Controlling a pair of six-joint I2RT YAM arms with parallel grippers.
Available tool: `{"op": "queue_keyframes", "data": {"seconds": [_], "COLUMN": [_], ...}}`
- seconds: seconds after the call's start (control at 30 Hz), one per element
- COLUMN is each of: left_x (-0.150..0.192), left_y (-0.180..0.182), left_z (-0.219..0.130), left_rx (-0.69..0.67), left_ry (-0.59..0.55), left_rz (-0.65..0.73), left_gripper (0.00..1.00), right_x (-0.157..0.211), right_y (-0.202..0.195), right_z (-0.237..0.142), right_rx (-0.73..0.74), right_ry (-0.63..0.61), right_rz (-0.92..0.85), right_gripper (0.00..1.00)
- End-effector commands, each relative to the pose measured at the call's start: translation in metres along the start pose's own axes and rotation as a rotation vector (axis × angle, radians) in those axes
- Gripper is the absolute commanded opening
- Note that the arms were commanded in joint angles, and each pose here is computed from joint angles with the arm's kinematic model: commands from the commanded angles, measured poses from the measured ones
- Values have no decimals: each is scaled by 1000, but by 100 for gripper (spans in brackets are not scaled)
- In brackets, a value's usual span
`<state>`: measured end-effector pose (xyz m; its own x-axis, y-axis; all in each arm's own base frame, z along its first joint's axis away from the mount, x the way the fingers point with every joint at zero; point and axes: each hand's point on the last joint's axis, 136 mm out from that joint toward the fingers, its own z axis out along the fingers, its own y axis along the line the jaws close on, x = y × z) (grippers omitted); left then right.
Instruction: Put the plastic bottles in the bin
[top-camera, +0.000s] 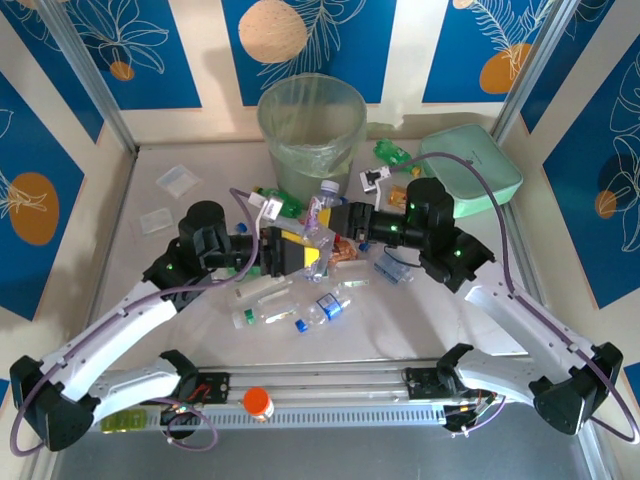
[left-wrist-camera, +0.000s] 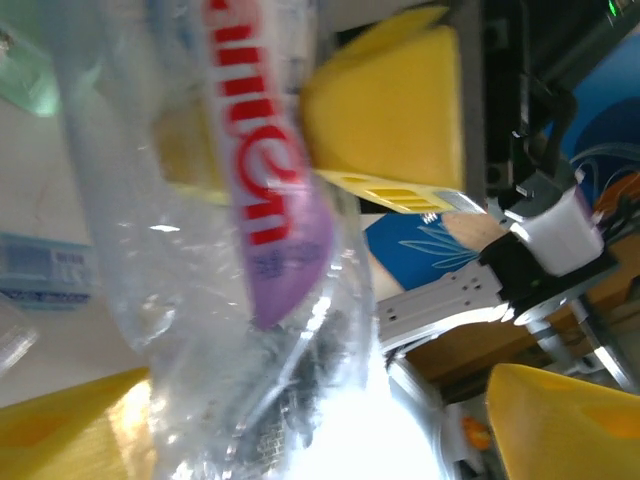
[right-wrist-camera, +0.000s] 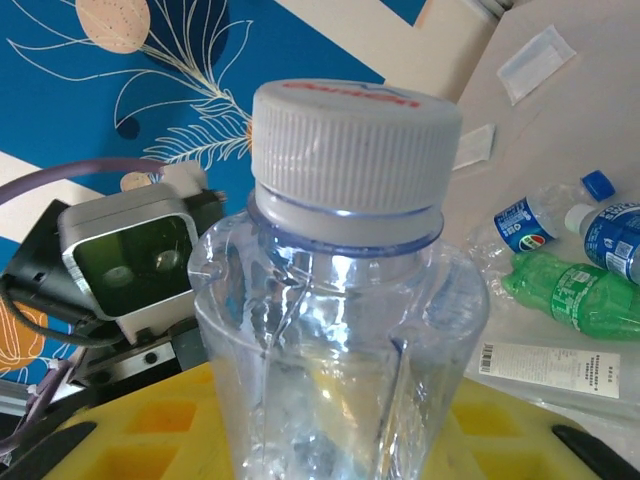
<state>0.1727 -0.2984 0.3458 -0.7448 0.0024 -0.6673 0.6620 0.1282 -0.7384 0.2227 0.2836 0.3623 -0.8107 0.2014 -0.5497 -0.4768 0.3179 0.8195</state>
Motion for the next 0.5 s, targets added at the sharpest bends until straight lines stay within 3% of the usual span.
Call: {"op": "queue_keyframes", "data": {"seconds": [0.0,0.17,0.4,0.47], "left_x": [-10,-9,-17,-19], "left_y": [-33,-27,-24,-22], "left_z": [0,8,13,14], "left_rx": [148,148,136,127], "left_ry": [-3,40,28,25], "left_rz": [76,64,69,69], "left_gripper": [71,56,54,61], "right_x": [-2,-4,-8,-10], "right_y": [10,9,6,5], "right_z": [-6,-11,-19,-22], "right_rx": [-35,-34,-19,-23], "right_ry": [-38,-59,-96,-110], "right_rz": [-9,-9,-6,2], "right_gripper": [38,38,38,38]}}
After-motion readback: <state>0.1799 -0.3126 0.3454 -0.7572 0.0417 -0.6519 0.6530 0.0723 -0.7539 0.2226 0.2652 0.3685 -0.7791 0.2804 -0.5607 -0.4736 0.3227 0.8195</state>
